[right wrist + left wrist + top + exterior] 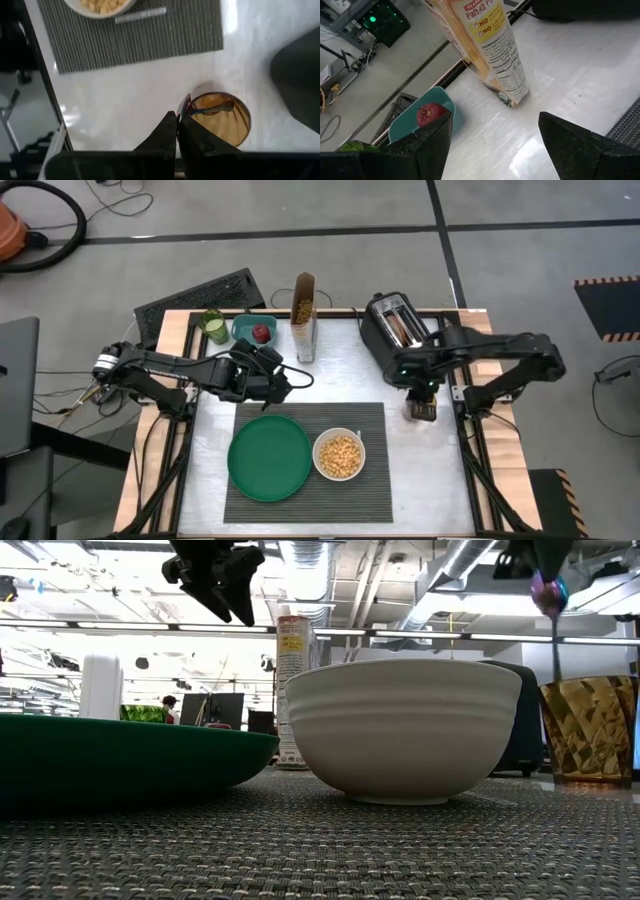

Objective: Arrange a breakfast setting

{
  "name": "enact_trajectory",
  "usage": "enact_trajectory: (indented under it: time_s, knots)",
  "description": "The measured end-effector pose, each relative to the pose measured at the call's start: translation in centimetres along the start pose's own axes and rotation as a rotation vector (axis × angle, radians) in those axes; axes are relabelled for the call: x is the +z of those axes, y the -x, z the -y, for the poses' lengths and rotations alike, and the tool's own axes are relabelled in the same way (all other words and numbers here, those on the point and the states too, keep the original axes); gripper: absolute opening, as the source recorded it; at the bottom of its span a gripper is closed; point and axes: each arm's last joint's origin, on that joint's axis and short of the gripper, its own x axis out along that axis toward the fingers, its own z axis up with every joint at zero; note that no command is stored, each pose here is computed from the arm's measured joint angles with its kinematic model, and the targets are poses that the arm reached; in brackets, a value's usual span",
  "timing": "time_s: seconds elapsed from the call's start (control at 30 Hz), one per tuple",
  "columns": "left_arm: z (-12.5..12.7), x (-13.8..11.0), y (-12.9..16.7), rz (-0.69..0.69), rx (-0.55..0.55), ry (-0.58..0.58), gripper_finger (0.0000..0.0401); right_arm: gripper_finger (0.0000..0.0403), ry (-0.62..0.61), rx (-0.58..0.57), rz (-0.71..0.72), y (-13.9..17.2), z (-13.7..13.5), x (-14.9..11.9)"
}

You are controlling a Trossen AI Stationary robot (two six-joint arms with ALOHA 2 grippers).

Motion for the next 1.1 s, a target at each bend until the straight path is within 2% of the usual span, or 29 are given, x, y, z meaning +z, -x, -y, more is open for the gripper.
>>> enact_trajectory:
  time_s: [0.33,0.6,0.83,0.97,1.1]
  knots:
    - [0.0,0.0,0.0,-0.002,-0.004,0.004,0.0281,0.0032,-0.069,0.028,0.132,3.2,-0.2,-1.3]
    - [0.0,0.0,0.0,-0.003,-0.005,0.004,0.0281,0.0032,0.041,0.078,0.254,6.2,-1.6,-1.7]
    - [0.1,0.0,0.0,-0.009,-0.017,0.021,0.0281,0.0031,0.155,0.227,0.378,7.8,-3.6,-1.6]
    - [0.8,0.6,0.0,-0.018,-0.151,0.057,0.0281,0.0030,0.186,0.323,0.326,7.0,-4.9,-0.7]
    - [2.2,2.5,0.4,0.080,-0.426,-0.018,0.0281,0.0027,0.205,0.332,0.304,6.1,-5.5,0.5]
